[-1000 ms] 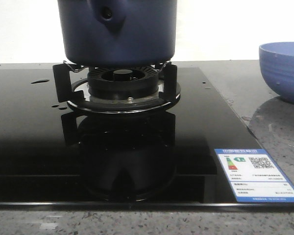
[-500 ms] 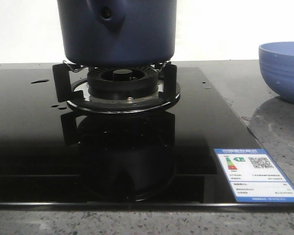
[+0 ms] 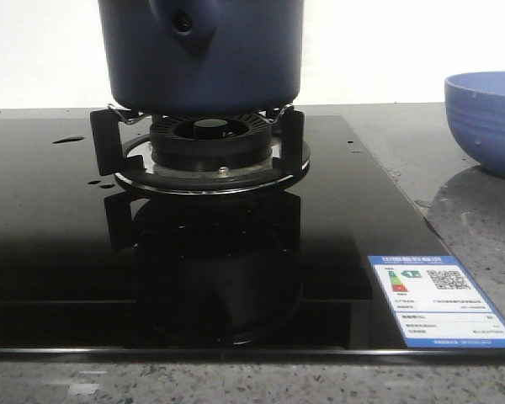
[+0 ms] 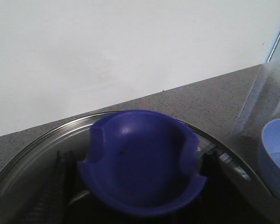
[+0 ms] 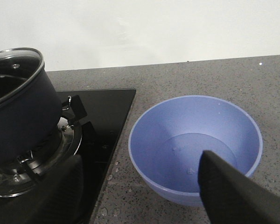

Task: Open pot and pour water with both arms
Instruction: 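Grasp blue lid knob with left gripper and bowl rim with right gripper, then lift the blue bowl with right gripper and carry it toward the pot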

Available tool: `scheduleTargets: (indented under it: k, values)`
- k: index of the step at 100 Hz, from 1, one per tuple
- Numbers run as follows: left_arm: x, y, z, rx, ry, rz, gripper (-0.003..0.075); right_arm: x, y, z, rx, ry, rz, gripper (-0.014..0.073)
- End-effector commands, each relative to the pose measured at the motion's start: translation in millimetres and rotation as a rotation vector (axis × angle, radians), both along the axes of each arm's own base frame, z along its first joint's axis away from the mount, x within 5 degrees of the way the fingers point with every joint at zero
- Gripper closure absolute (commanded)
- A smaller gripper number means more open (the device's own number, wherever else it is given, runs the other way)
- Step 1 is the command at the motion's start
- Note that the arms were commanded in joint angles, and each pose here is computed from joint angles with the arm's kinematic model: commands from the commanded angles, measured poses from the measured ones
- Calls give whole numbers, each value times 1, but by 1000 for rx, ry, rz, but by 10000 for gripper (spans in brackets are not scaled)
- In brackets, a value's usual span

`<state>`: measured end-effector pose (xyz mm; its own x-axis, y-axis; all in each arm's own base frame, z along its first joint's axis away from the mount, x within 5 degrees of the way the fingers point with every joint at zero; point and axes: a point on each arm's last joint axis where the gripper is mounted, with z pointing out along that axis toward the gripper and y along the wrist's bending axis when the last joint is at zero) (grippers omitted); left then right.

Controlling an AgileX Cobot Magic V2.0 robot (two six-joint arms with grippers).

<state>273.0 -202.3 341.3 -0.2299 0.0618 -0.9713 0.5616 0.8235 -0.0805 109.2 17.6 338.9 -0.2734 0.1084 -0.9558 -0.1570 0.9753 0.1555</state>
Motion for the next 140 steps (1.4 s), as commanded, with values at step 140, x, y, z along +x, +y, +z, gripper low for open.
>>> scheduleTargets:
  k: [140]
  values:
    - [-15,116,90,-123,-241,300,374,143,-45,50,-110,468,-47,130]
